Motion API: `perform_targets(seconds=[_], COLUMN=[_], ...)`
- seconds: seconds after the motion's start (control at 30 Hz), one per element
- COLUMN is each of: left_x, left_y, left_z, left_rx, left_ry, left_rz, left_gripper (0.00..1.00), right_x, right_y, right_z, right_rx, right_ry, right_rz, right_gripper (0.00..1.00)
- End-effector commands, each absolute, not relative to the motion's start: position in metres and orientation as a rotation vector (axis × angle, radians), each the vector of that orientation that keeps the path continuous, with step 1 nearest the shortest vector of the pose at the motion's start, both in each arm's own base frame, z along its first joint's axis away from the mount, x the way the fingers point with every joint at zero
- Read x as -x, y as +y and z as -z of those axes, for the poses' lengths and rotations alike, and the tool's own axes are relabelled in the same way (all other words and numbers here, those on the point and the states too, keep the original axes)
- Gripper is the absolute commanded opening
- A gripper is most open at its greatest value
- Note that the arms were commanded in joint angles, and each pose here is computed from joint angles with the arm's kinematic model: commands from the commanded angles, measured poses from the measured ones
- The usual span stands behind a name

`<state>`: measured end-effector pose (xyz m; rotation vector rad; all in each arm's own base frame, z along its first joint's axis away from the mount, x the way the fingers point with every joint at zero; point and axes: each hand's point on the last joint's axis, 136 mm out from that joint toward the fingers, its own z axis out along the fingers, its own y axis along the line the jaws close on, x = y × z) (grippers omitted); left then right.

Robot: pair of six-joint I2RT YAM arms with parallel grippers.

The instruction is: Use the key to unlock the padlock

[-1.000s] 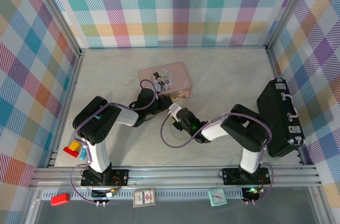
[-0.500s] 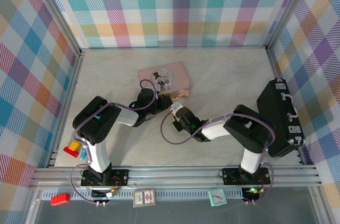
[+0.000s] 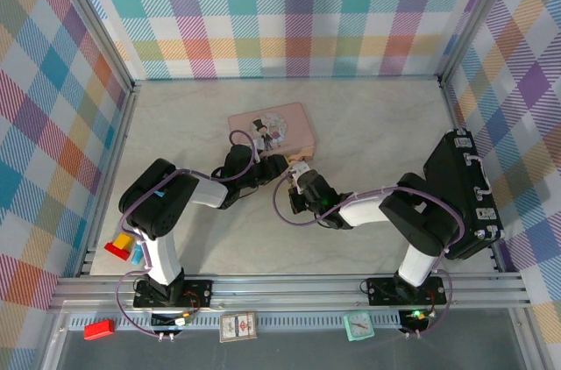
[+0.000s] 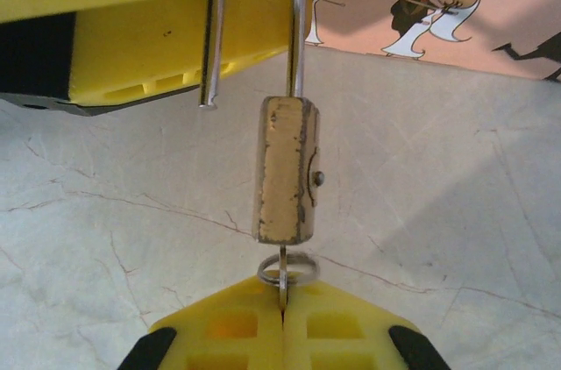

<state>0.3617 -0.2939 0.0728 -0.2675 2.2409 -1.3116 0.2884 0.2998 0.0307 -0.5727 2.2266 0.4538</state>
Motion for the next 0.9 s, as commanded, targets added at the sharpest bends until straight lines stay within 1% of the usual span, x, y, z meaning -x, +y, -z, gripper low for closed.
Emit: perform_targets(seconds=[0.0, 0.2, 0.33, 0.5, 0.7, 0.77, 0.87], left_x=[-0.331, -0.326, -0.32, -0.323, -0.328, -0.329, -0.331], left_y=[-0.278, -0.248, -0.214, -0.196, -0.197, -0.196, -0.189], left_z=[-0.021, -0.023, -0.029, -0.059, -0.095, -0.102, -0.107], left_rx=[0.443, 0.494, 0.557, 0.519, 0.402, 0.368, 0.347], left_ry=[2.488, 2.51, 2.51, 2.429, 2.308, 2.294, 2.279], left_rz=[1.234, 1.015, 0.792, 0.702, 0.74, 0.722, 0.667], left_gripper=[0.45, 0.65, 0.74, 0.76, 0.8, 0.8, 0.82], right_x=[-0.286, -0.284, -0.284, -0.288, -0.289, -0.288, -0.289], right_y=[0.307, 0.307, 0.303, 0.294, 0.301, 0.3, 0.298], right_z=[-0.039, -0.034, -0.027, -0.022, -0.014, -0.01, -0.007], right_rx=[0.513, 0.44, 0.388, 0.333, 0.342, 0.329, 0.269], right_ry=[2.239, 2.294, 2.321, 2.336, 2.417, 2.443, 2.489], right_rz=[-0.546, -0.613, -0.604, -0.583, -0.631, -0.649, -0.713], right_gripper=[0.0, 0.0, 0.0, 0.0, 0.02, 0.04, 0.11])
